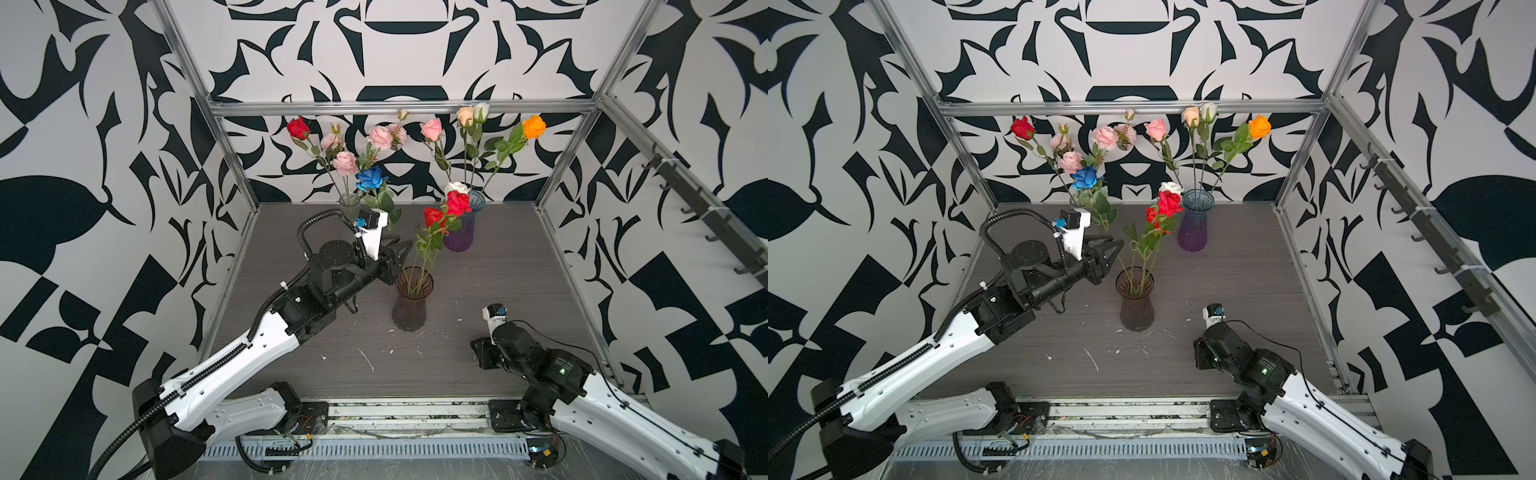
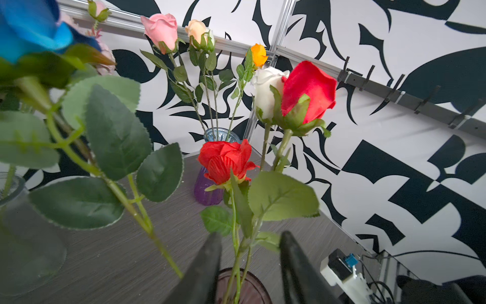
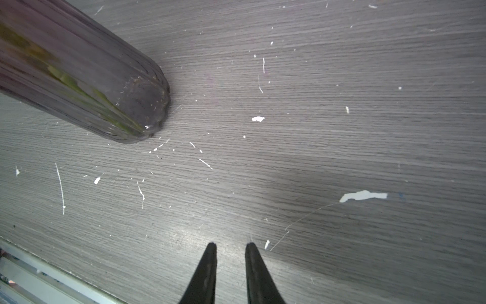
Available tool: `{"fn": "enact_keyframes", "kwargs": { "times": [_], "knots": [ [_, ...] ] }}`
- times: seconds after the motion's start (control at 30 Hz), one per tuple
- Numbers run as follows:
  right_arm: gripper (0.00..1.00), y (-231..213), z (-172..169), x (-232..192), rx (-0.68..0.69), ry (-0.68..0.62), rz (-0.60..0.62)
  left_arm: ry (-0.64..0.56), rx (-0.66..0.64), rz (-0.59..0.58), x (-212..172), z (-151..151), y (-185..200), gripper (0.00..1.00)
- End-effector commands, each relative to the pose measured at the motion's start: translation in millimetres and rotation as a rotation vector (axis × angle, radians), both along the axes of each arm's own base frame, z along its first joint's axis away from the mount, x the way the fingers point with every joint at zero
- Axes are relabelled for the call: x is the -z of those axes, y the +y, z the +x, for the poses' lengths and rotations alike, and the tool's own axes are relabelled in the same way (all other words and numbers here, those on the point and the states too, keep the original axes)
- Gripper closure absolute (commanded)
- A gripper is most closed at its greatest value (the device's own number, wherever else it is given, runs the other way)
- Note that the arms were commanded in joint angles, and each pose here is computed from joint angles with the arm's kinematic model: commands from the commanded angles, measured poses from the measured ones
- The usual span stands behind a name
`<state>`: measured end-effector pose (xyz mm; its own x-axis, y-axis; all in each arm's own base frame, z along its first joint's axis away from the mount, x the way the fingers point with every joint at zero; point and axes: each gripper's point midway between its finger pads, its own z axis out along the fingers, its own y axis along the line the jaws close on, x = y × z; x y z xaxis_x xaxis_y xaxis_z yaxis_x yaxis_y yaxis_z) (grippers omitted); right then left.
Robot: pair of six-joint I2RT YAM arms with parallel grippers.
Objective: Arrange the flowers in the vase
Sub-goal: 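Lower the red rose stem into the dark pink vase and release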
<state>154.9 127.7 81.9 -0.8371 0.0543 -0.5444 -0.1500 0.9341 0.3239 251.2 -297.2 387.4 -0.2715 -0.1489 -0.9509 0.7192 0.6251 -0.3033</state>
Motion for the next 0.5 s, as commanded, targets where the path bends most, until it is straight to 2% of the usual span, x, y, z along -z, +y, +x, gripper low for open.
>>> {"fn": "enact_keyframes", "kwargs": {
  "times": [0.0,0.13,0.3,0.47],
  "knots": [
    [0.76,2,5,-11,0.013,-0.03,0.016,-0.005,0.118,0.011,1,-13,-16,0.47],
    [0.76,2,5,-11,0.014,-0.03,0.016,0.031,0.163,0.064,12,-14,-27,0.43],
    [0.76,2,5,-11,0.015,-0.03,0.017,0.118,0.126,0.169,39,2,-35,0.41],
    [0.76,2,5,-11,0.015,-0.031,0.018,0.19,0.082,0.214,61,18,-43,0.41]
  ]
}}
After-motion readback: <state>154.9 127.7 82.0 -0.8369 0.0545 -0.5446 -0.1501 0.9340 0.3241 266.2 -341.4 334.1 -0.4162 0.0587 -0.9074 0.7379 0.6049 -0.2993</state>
